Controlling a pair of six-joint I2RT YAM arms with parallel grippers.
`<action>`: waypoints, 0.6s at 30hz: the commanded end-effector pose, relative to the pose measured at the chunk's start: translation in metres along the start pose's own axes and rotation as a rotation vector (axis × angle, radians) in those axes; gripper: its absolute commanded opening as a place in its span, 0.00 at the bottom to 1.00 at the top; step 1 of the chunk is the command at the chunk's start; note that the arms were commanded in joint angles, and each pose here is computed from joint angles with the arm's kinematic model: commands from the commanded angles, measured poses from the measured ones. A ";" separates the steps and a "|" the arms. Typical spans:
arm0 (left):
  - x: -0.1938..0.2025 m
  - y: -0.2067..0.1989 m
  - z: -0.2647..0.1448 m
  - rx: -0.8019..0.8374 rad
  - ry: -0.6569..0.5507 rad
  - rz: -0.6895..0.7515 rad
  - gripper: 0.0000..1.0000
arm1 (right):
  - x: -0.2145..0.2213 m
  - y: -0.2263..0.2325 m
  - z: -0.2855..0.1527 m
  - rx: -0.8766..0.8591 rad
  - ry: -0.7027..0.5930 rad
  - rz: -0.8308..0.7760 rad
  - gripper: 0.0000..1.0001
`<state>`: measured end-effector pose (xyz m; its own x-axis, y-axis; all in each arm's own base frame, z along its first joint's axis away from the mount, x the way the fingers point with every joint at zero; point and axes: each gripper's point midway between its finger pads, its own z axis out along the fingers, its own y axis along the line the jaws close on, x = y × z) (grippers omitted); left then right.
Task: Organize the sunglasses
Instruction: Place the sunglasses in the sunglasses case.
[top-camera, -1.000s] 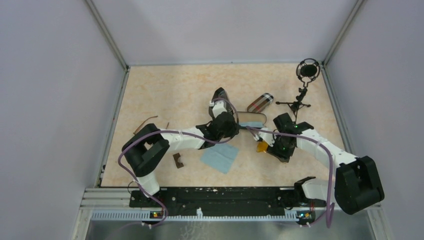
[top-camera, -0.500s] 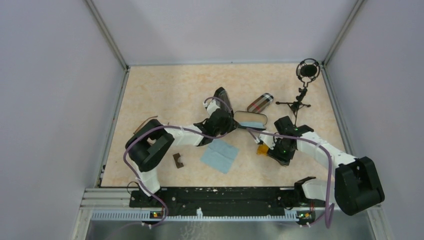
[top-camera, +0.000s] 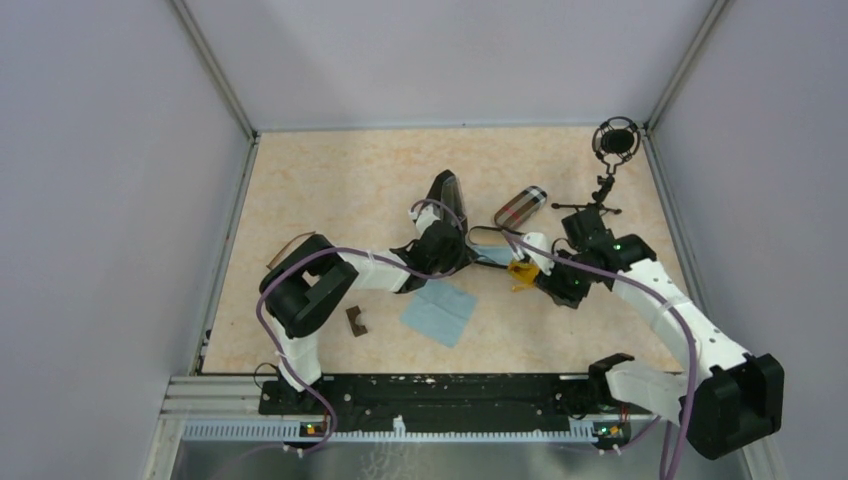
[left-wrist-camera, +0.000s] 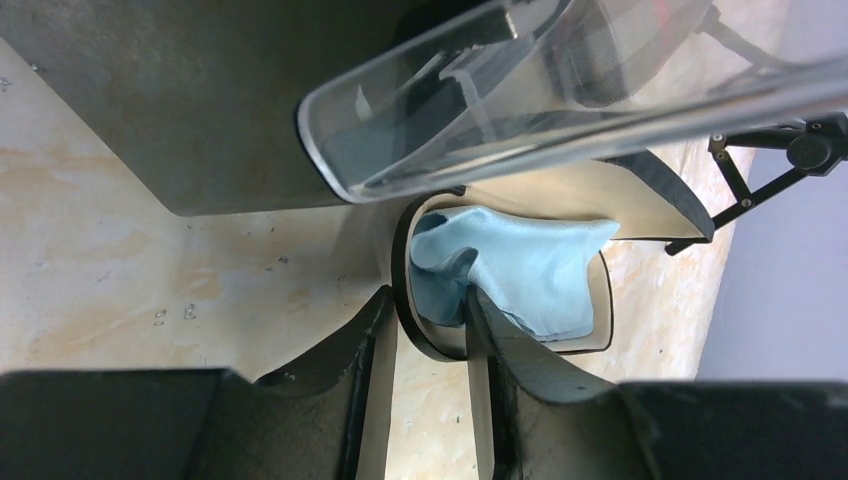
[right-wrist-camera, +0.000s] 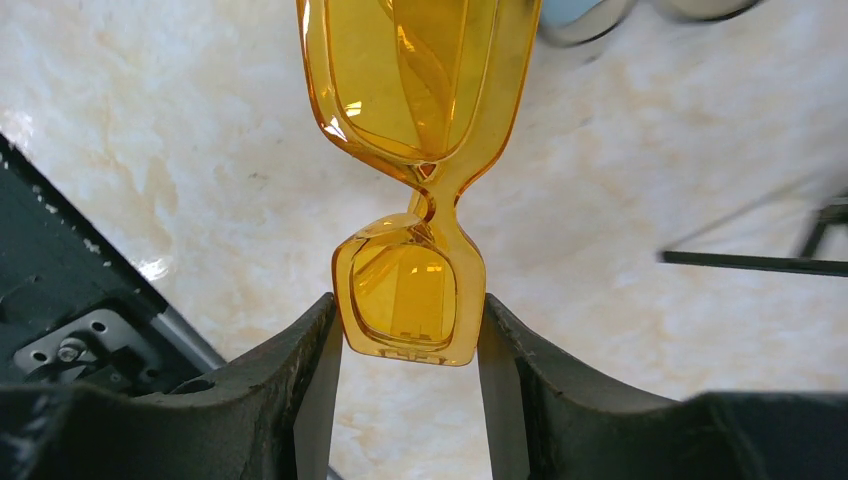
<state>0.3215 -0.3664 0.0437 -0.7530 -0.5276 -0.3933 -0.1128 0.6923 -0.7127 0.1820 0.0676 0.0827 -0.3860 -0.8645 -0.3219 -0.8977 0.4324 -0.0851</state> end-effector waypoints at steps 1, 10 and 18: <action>0.000 -0.011 -0.003 0.065 0.003 0.007 0.37 | -0.044 -0.031 -0.044 0.111 -0.138 -0.060 0.17; 0.000 -0.003 -0.009 0.063 -0.002 0.045 0.34 | -0.092 -0.062 -0.057 0.098 -0.197 -0.087 0.16; 0.000 -0.002 -0.008 0.061 -0.007 0.077 0.33 | -0.112 -0.068 -0.043 0.038 -0.233 -0.172 0.16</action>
<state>0.3142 -0.3624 0.0351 -0.7652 -0.4931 -0.4140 -0.0720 0.7045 -0.7060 0.2621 0.1089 0.1569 -0.2522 -0.8524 -0.4580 -0.9129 0.3666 -0.1797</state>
